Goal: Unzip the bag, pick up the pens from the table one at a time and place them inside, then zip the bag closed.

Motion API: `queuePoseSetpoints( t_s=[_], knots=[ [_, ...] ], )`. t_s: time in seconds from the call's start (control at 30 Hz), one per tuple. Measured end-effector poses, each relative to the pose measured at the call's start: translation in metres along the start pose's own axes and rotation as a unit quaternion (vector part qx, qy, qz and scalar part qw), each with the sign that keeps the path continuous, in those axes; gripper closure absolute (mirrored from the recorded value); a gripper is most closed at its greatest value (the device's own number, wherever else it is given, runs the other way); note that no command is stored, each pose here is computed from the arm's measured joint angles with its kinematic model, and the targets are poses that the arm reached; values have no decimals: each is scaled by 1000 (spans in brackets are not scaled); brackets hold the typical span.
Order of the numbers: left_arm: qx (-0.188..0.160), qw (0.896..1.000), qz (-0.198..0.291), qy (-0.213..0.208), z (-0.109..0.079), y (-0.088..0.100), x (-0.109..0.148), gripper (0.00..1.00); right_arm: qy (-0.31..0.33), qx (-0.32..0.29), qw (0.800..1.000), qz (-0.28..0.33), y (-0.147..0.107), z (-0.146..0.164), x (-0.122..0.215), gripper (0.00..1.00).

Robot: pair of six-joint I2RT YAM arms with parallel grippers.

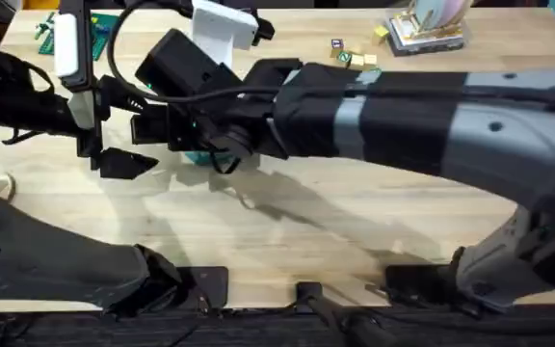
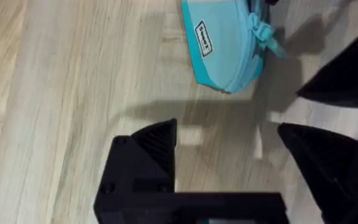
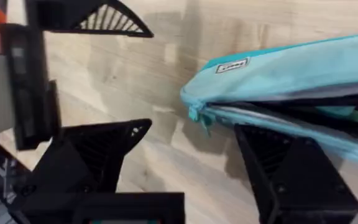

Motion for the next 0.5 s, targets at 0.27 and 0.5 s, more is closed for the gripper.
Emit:
queuePoseSetpoints(
  t_s=[0.27,0.5],
  knots=[
    [20,999,-13,-23,0,-7,-12,8,-17,-36,999,-7,-1,-7,-11,95],
    [19,999,-15,-23,1,-7,-12,7,-38,-57,998,-9,-5,-16,-22,346]
  ],
)
Point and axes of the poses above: each hand's point on the last joint's axis, 136 mm out from that joint toward the fingers, its own x axis back along the fingers, its own z axis along the line the jaws close on, y = z × x, the point moved 1 cm from there along x, back along the fingers, and after that the axes turned 15 degrees about x, right-handed, at the moved point
